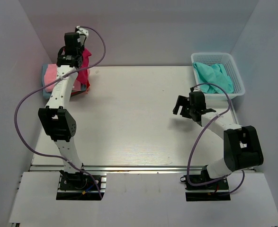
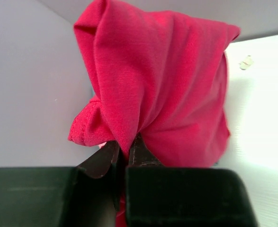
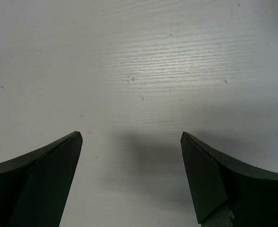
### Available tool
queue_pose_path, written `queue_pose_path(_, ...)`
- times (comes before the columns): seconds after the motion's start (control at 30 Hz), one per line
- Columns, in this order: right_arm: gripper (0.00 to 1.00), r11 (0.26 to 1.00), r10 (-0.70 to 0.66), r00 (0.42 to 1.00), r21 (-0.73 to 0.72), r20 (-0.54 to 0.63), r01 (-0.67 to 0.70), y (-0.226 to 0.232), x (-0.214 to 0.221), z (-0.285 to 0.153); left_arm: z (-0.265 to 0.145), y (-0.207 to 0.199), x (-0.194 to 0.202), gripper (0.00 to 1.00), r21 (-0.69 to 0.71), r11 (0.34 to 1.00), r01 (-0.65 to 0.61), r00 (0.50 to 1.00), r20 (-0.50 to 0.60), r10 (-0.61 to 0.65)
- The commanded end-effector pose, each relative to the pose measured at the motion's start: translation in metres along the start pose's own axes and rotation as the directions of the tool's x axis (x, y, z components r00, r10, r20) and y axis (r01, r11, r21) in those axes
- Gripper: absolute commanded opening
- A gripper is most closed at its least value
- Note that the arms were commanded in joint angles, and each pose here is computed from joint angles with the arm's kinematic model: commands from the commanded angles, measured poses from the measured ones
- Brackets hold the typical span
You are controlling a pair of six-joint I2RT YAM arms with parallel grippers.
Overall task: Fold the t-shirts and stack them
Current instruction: Put the neatly folded tshirt into the corner of the board with the left arm
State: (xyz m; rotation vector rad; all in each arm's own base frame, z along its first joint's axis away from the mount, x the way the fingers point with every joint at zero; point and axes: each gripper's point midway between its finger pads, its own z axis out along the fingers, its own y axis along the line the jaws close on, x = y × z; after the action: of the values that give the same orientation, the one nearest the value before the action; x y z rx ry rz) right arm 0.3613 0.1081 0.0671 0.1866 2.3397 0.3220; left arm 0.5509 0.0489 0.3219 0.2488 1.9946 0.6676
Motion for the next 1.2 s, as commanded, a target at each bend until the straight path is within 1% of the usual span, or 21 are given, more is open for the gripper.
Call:
queue_pose_path(0.0,0.90,0.999,-0.020,0.999,-0.044,0.041,0.022,0.016,-0.026,0.002,-0.013,0.048,-0.022,0.00,-0.055,0.997,0.056,0.995,0.080,-0.051)
queue_pose_path(0.13,0.90,0.996,-0.019,0.999,-0.084,0.037,0.022,0.027,-0.031,0.004,0.003,0.066,-0.006,0.00,-0.073,0.995,0.062,0.997,0.057,-0.058)
queue_pose_path(0.2,0.90,0.996,-0.018,0.999,-0.088,0.041,0.022,0.028,-0.033,0.004,0.019,0.069,0.011,0.00,-0.082,0.995,0.059,0.998,0.017,-0.058)
queue_pose_path(0.23,0.90,0.996,-0.018,0.999,-0.086,0.040,0.022,0.028,-0.033,0.004,0.030,0.062,0.017,0.00,-0.072,0.996,0.051,0.999,-0.002,-0.052)
queue_pose_path(0.3,0.90,0.996,-0.022,0.999,-0.081,0.044,0.026,0.028,-0.034,0.003,0.042,0.070,0.032,0.00,-0.083,0.995,0.057,0.998,-0.030,-0.059)
queue_pose_path(0.33,0.90,0.997,-0.017,0.999,-0.079,0.048,0.021,0.027,-0.036,0.003,0.044,0.077,0.031,0.00,-0.098,0.993,0.066,0.998,-0.018,-0.068)
queue_pose_path(0.37,0.90,0.996,-0.020,0.999,-0.081,0.047,0.024,0.029,-0.035,0.003,0.054,0.069,0.036,0.00,-0.084,0.995,0.063,0.998,-0.023,-0.065)
queue_pose_path(0.47,0.90,0.996,-0.020,0.998,-0.081,0.055,0.025,0.029,-0.040,0.002,0.070,0.076,0.044,0.00,-0.085,0.994,0.073,0.997,-0.027,-0.076)
queue_pose_path(0.5,0.90,0.996,-0.019,0.998,-0.083,0.058,0.023,0.030,-0.041,0.002,0.081,0.074,0.058,0.00,-0.082,0.994,0.069,0.996,-0.056,-0.074)
queue_pose_path(0.7,0.90,0.996,-0.022,0.998,-0.083,0.060,0.027,0.030,-0.041,0.005,0.104,0.102,0.075,0.00,-0.236,0.969,0.080,0.992,-0.073,-0.100)
queue_pose_path(0.73,0.90,0.996,-0.021,0.998,-0.089,0.055,0.026,0.032,-0.040,0.006,0.106,0.104,0.074,0.00,-0.248,0.965,0.081,0.992,-0.072,-0.102)
queue_pose_path(0.77,0.90,0.995,-0.018,0.999,-0.094,0.051,0.023,0.032,-0.039,0.007,0.114,0.103,0.085,0.00,-0.246,0.966,0.075,0.990,-0.097,-0.102)
queue_pose_path(0.8,0.90,0.996,-0.012,0.999,-0.092,0.048,0.017,0.032,-0.038,0.009,0.113,0.106,0.081,0.00,-0.250,0.965,0.079,0.991,-0.088,-0.104)
queue_pose_path(0.83,0.90,0.992,-0.012,0.999,-0.122,0.037,0.017,0.037,-0.036,0.009,0.115,0.107,0.087,0.00,-0.268,0.961,0.073,0.989,-0.108,-0.105)
queue_pose_path(0.87,0.90,0.992,-0.013,1.000,-0.127,0.029,0.016,0.037,-0.032,0.009,0.116,0.108,0.089,0.08,-0.285,0.956,0.074,0.988,-0.108,-0.109)
queue_pose_path(0.9,0.90,0.992,-0.006,1.000,-0.130,0.028,0.010,0.036,-0.032,0.010,0.116,0.115,0.096,0.26,-0.317,0.946,0.074,0.986,-0.120,-0.117)
queue_pose_path(0.93,0.90,0.991,-0.009,1.000,-0.133,0.029,0.013,0.037,-0.032,0.009,0.116,0.115,0.096,0.64,-0.317,0.945,0.074,0.986,-0.120,-0.118)
queue_pose_path(0.97,0.90,0.991,-0.011,1.000,-0.135,0.027,0.014,0.038,-0.031,0.009,0.115,0.117,0.098,0.80,-0.332,0.940,0.072,0.984,-0.128,-0.120)
queue_pose_path(1.0,0.90,0.991,-0.016,1.000,-0.134,0.026,0.019,0.037,-0.032,0.009,0.114,0.119,0.099,0.92,-0.344,0.935,0.082,0.983,-0.129,-0.133)
queue_pose_path(1.03,0.90,0.990,-0.021,0.999,-0.138,0.028,0.024,0.039,-0.032,0.009,0.114,0.118,0.099,1.00,-0.346,0.933,0.095,0.981,-0.124,-0.146)
queue_pose_path(1.17,0.90,0.986,-0.030,0.999,-0.164,0.034,0.035,0.043,-0.036,0.007,0.097,0.132,0.088,1.00,-0.392,0.905,0.165,0.971,-0.098,-0.219)
